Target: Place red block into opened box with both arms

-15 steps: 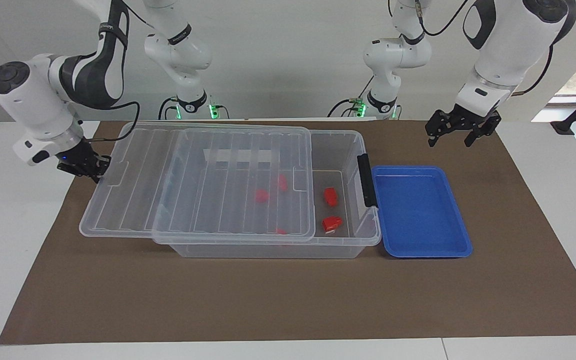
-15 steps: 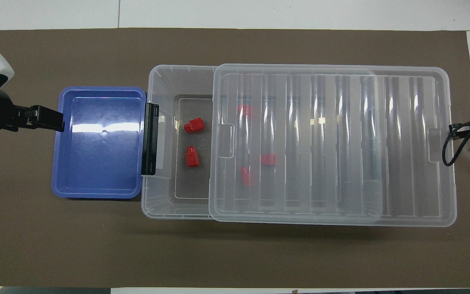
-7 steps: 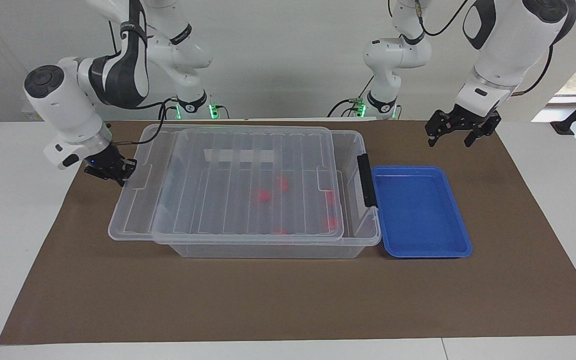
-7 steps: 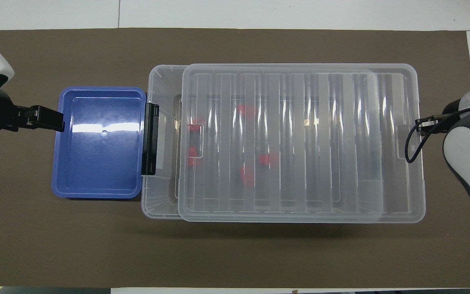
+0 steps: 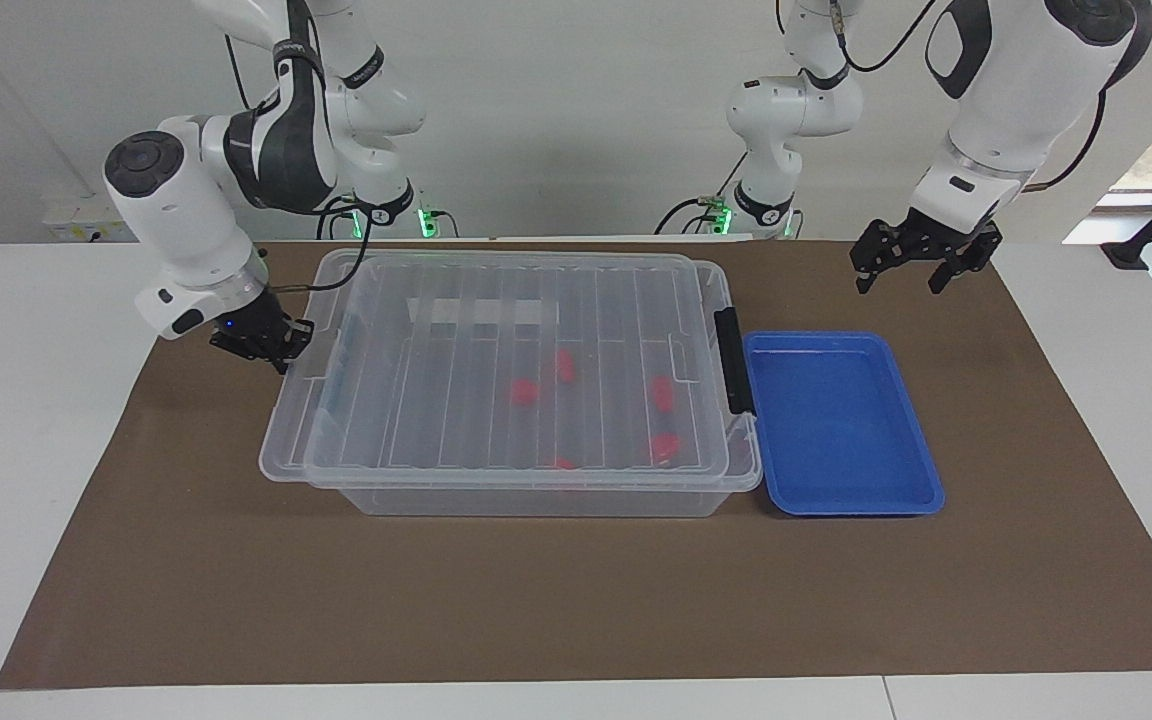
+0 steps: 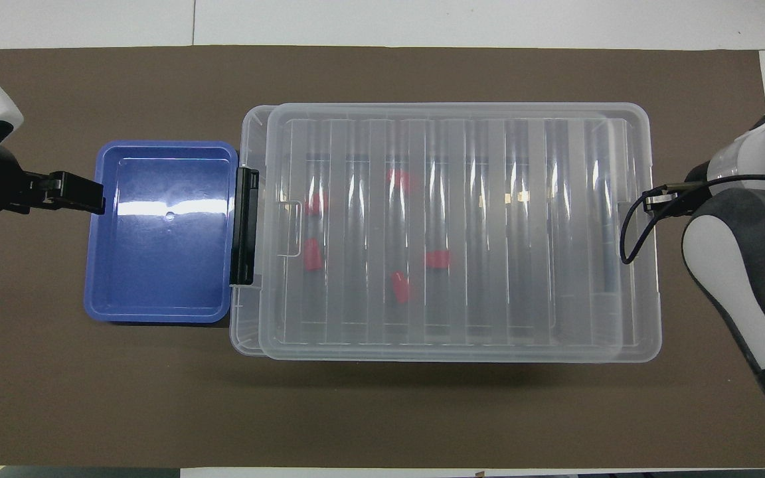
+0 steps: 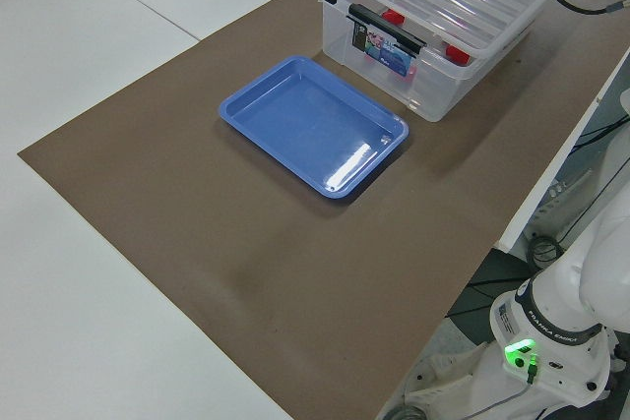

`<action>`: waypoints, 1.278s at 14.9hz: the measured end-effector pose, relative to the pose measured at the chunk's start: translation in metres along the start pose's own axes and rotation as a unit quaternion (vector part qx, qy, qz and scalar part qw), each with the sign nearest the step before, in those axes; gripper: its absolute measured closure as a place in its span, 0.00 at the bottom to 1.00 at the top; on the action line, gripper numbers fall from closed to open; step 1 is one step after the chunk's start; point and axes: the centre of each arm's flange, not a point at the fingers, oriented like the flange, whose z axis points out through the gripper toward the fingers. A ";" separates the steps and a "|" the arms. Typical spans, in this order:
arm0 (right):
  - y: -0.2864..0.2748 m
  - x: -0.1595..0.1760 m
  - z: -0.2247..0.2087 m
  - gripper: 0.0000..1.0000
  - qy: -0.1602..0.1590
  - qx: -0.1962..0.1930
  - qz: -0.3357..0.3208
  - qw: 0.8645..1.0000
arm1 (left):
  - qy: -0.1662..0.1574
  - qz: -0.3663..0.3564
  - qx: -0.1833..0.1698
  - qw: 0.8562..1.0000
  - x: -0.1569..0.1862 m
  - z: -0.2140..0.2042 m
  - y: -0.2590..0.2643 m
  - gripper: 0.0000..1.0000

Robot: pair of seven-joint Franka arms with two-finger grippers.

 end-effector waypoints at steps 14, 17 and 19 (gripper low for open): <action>-0.012 -0.001 0.001 0.99 -0.002 0.000 -0.002 1.000 | 0.000 0.000 0.000 1.000 0.000 0.000 0.000 0.00; -0.012 -0.001 0.001 0.99 -0.004 0.000 -0.002 1.000 | 0.000 0.000 0.000 1.000 0.000 0.000 0.000 0.00; -0.011 -0.003 -0.006 0.99 -0.019 0.000 -0.001 1.000 | 0.000 0.000 0.000 1.000 0.000 0.000 0.000 0.00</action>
